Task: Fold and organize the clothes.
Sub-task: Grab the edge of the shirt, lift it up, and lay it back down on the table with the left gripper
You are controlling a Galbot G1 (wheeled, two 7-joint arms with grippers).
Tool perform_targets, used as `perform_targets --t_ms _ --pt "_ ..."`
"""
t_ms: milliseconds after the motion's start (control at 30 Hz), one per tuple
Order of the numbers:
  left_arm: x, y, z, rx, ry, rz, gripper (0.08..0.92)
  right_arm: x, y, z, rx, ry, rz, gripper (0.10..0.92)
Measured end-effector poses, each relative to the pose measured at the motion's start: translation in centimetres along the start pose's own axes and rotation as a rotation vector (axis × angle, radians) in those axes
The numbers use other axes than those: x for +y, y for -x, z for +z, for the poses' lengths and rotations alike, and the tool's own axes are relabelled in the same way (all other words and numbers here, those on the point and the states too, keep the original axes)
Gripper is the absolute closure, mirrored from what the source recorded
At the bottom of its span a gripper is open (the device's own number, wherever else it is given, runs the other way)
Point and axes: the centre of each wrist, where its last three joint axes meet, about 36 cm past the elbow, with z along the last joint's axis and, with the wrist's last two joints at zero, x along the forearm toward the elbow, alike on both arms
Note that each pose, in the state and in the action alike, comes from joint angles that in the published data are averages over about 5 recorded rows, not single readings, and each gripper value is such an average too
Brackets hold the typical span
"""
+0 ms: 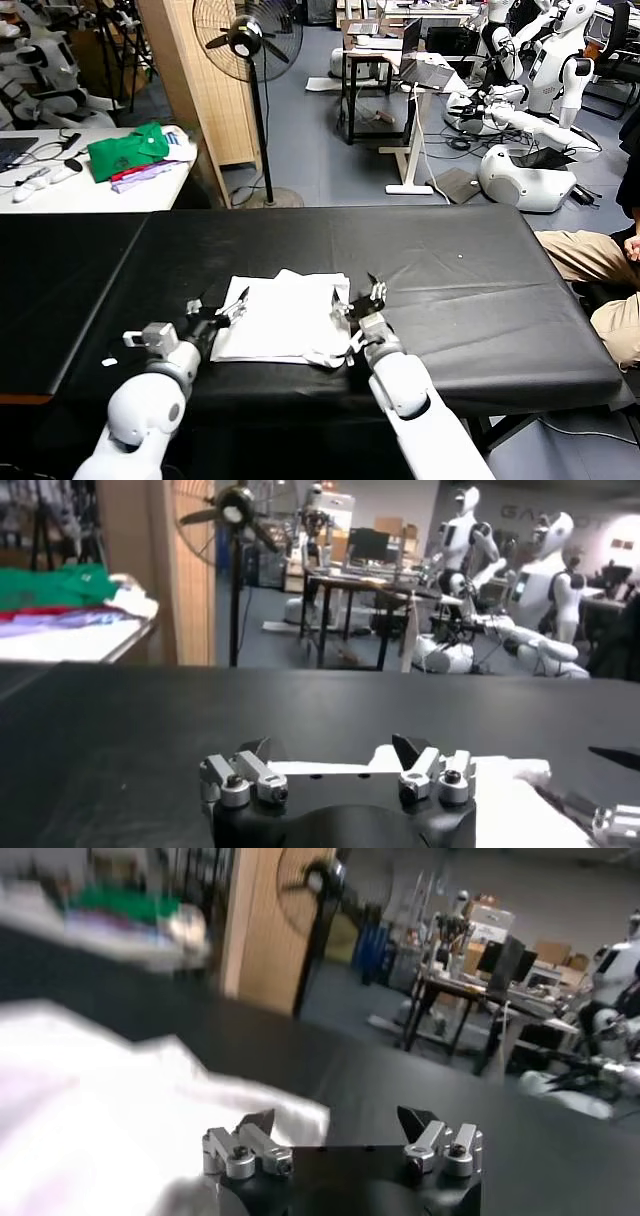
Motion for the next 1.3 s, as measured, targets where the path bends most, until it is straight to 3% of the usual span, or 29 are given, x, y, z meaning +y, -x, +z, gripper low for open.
perform_targets --t_ms 233,500,700,800,1133,1300 --pt "3.5 0.4 -0.1 0.071 -0.261 0.018 0.201 -2.7 -3.1 -2.2 -0.074 0.168 -0.016 0.224" --pt "5.3 0.8 1.7 0.163 -0.492 0.075 0.201 -3.2 -5.5 -3.9 -0.121 0.216 -0.022 0.224" --pt "5.7 1.1 2.4 0.180 -0.555 0.090 0.214 -3.2 -6.1 -4.2 -0.129 0.220 -0.020 0.224" --pt "5.8 1.2 2.6 0.180 -0.567 0.089 0.302 -3.2 -6.2 -4.2 -0.129 0.221 -0.018 0.224" --pt "5.5 1.1 2.4 0.164 -0.523 0.070 0.826 -2.9 -6.2 -3.8 -0.111 0.197 0.017 0.224" --pt "4.7 0.8 1.7 0.116 -0.364 0.005 0.863 -3.0 -6.3 -3.1 -0.005 0.134 0.109 0.224"
